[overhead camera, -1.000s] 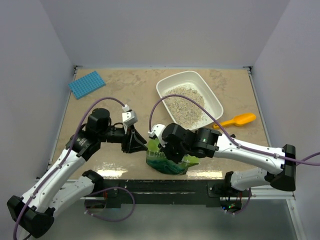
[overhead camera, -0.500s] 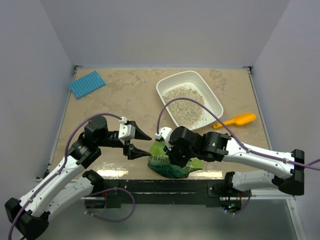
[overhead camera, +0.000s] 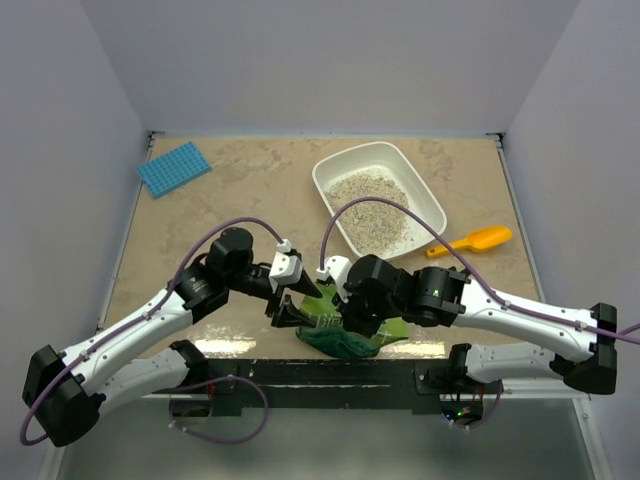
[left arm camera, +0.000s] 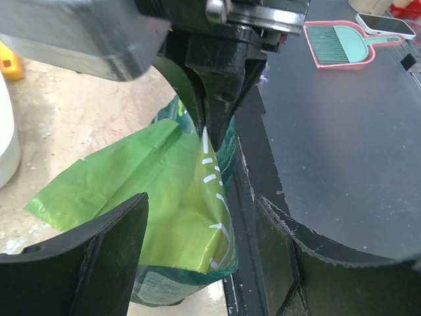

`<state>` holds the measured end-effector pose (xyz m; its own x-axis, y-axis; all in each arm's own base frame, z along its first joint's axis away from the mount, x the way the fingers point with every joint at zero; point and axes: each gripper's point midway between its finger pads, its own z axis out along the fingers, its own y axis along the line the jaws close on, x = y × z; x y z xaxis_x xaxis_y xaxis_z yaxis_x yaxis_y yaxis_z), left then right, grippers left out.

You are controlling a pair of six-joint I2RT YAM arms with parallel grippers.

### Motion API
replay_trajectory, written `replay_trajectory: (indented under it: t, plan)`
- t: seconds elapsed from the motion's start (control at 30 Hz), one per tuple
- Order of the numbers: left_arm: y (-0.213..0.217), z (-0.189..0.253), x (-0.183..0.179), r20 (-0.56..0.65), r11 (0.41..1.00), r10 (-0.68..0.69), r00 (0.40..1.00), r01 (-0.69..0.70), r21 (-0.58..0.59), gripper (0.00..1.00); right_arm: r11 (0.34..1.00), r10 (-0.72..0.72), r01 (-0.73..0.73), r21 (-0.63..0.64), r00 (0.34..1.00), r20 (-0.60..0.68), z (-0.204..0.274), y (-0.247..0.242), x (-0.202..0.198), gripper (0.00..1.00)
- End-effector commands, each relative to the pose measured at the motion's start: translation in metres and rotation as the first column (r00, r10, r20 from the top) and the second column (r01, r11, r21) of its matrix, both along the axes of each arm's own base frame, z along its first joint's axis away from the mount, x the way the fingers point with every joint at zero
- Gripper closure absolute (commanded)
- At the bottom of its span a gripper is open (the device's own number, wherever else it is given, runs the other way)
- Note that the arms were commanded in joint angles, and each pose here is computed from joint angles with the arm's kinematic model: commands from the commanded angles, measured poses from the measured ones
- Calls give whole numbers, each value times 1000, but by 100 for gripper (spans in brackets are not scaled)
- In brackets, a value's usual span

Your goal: Fill the litter box with clean litter

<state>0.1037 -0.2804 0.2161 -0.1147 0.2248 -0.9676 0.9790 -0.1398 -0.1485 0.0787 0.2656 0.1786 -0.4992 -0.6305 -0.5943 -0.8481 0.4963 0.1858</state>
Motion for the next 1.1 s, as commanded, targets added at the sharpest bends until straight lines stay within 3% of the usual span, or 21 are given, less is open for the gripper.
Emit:
replay_trajectory:
  t: [0.0, 0.43, 0.63, 0.83, 0.87, 0.93, 1.07]
  plan:
    - [-11, 7, -6, 41, 997, -70, 997, 72, -31, 31, 995, -12, 13, 95, 1000, -11, 19, 5, -4, 100]
    - [-42, -11, -15, 33, 996, -92, 995, 93, -5, 31, 993, -17, 19, 114, 1000, -18, 20, 8, -5, 100]
    - [-48, -32, -5, 27, 999, -33, 999, 32, 37, 34, 992, -19, 21, 125, 1000, -16, 22, 7, -5, 100]
    - [-50, -56, -12, -33, 994, -54, 998, 57, 97, 58, 990, -27, 29, 138, 1000, -12, 25, 6, -5, 100]
    - [-50, -58, -14, -41, 992, -60, 997, 64, 105, 75, 990, -28, 30, 137, 1000, -11, 24, 6, -5, 100]
    - [-48, -60, -19, -52, 989, -86, 995, 91, 115, 99, 991, -26, 28, 134, 1000, -12, 23, 6, -5, 100]
    - [-37, -65, -22, -60, 981, -76, 995, 86, 176, 100, 990, -33, 33, 138, 999, -4, 25, 7, -3, 100]
